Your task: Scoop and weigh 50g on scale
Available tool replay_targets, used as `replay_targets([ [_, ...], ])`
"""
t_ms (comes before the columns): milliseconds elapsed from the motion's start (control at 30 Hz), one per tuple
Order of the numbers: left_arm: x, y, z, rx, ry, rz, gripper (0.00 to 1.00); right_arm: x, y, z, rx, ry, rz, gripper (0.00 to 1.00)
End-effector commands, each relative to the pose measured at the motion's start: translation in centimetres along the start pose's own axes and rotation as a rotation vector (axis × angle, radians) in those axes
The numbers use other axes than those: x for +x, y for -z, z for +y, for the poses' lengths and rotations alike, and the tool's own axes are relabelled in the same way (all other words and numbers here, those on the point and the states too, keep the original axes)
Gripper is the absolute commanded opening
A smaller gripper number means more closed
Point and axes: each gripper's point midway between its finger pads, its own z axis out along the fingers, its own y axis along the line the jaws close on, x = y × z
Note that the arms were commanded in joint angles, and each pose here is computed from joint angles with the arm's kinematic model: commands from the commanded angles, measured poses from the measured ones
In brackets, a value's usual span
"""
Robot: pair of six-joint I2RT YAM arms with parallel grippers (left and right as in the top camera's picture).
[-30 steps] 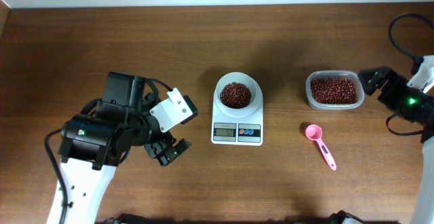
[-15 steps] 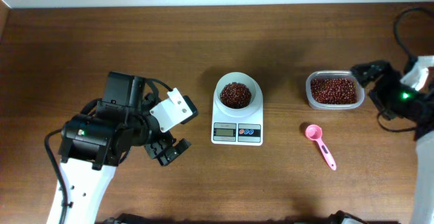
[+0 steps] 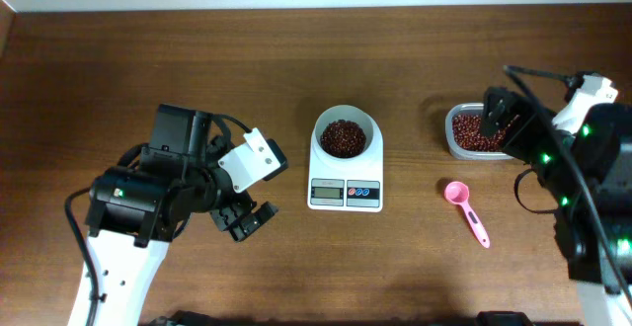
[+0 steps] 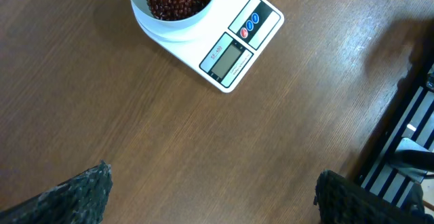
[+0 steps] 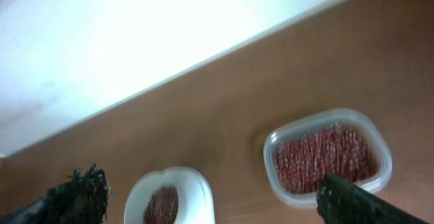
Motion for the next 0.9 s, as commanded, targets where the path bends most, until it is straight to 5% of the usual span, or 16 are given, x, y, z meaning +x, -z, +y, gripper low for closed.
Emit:
replay_targets([
  [0,-0.1,0.0,-0.1,0.009,-0.014,-0.010,0.99,0.4,0.6,-0.6,0.007,0.099,-0.087,0.99],
  [533,-0.1,0.0,-0.1,0.009,-0.014,-0.010,0.99,6.4,5.5,-3.1,-0.179,0.251,-0.604,0.99],
  [867,-0.1,0.0,-0.1,0.009,-0.014,-0.010,0.99,7.8,6.2,-4.4,-0.133,0.288,-0.632,0.99],
])
